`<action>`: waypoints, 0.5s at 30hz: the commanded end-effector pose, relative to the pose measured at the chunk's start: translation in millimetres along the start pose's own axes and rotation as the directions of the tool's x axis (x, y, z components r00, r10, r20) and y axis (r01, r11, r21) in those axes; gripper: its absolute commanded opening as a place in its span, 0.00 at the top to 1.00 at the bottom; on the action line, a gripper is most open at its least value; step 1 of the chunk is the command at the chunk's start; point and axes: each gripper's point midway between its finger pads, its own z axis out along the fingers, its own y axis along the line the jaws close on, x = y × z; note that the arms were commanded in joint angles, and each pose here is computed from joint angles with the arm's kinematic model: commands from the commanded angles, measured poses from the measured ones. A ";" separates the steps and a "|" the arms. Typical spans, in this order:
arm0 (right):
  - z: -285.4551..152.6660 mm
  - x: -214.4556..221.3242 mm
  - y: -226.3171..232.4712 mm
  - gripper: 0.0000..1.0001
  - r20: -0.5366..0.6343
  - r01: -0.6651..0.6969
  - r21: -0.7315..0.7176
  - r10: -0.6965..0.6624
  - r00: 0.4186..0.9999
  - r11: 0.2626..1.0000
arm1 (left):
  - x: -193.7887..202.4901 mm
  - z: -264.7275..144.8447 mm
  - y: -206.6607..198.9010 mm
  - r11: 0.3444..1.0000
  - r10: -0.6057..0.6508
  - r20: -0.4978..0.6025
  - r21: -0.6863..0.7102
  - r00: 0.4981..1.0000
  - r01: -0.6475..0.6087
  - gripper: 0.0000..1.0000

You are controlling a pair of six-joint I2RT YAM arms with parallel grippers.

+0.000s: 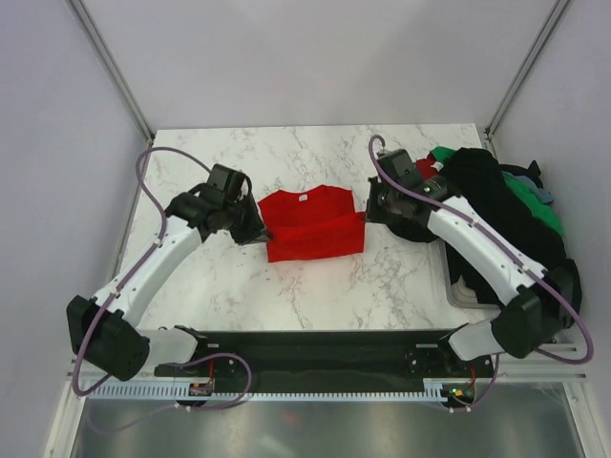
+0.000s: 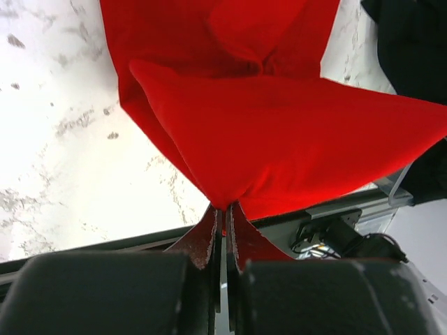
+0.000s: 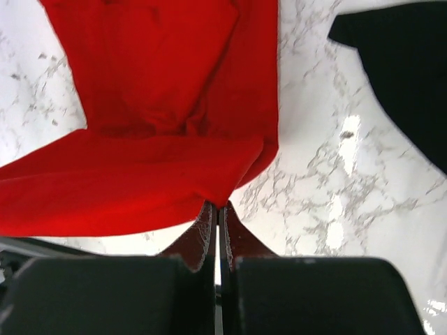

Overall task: Fold and stack the t-shirts
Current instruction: Fold the tshirt

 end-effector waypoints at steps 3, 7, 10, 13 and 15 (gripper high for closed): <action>17.7 -55.9 -9.5 1.00 0.049 0.046 0.049 -0.048 0.998 0.998 | -42.0 9.5 0.4 0.999 0.035 0.031 -0.037 0.999 -0.034 0.98; 41.3 -72.1 -4.6 1.00 0.033 0.063 0.041 -0.064 0.997 0.997 | -63.5 31.8 9.0 0.997 0.021 0.008 -0.079 1.000 -0.020 0.98; 60.8 -81.9 -2.6 1.00 0.017 0.064 0.041 -0.065 0.998 0.997 | -81.8 39.1 11.4 0.997 0.017 0.015 -0.082 1.000 -0.016 0.98; 79.6 -91.3 0.8 1.00 0.011 0.069 0.039 -0.070 0.997 0.997 | -100.1 50.6 15.1 0.995 0.015 0.017 -0.094 1.000 -0.013 0.98; 92.9 -98.3 -0.7 1.00 0.007 0.065 0.045 -0.066 0.998 0.997 | -108.1 63.7 23.9 0.993 0.007 -0.002 -0.116 1.000 -0.007 0.98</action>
